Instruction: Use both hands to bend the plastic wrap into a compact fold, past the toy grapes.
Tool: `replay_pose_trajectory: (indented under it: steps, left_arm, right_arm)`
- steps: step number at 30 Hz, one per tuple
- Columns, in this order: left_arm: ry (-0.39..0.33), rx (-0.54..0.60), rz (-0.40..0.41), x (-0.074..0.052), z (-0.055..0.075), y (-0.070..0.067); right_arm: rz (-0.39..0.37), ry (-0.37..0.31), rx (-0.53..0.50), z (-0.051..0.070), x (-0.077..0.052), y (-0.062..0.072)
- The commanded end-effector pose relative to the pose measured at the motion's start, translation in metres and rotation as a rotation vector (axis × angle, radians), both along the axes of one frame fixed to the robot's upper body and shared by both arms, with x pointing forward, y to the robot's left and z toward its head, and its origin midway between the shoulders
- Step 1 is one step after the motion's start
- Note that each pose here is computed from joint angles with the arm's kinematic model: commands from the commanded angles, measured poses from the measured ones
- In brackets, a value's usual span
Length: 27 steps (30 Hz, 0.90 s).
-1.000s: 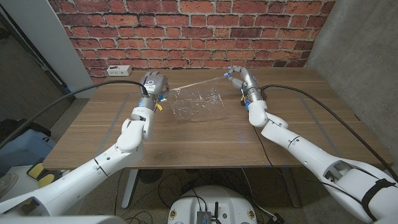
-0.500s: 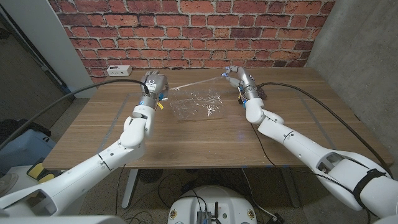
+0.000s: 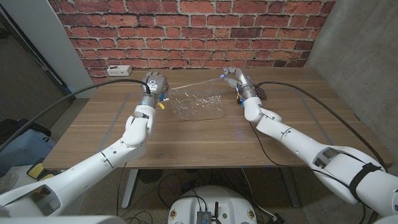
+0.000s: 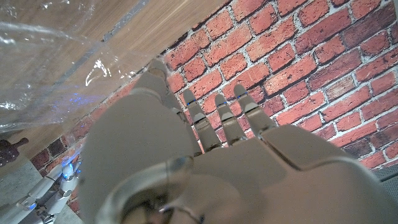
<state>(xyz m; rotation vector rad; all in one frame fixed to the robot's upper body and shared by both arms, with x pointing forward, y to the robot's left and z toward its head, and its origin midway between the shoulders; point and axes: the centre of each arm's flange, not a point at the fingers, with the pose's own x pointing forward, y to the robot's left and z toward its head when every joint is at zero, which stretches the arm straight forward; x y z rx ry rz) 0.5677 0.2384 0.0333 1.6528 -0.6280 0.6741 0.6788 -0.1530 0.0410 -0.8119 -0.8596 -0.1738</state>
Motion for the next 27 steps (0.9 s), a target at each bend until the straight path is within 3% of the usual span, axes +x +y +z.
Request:
replay_pose_trajectory:
  steps: [1, 27]
  left_arm:
    - [0.021, 0.027, 0.032, 0.0061, -0.0031, -0.003]
    - [0.116, 0.069, 0.134, 0.0093, -0.0074, -0.004]
  right_arm:
    - [0.005, 0.029, -0.022, 0.0002, 0.0067, 0.0044]
    - [0.019, 0.103, -0.057, 0.002, 0.0102, 0.0095]
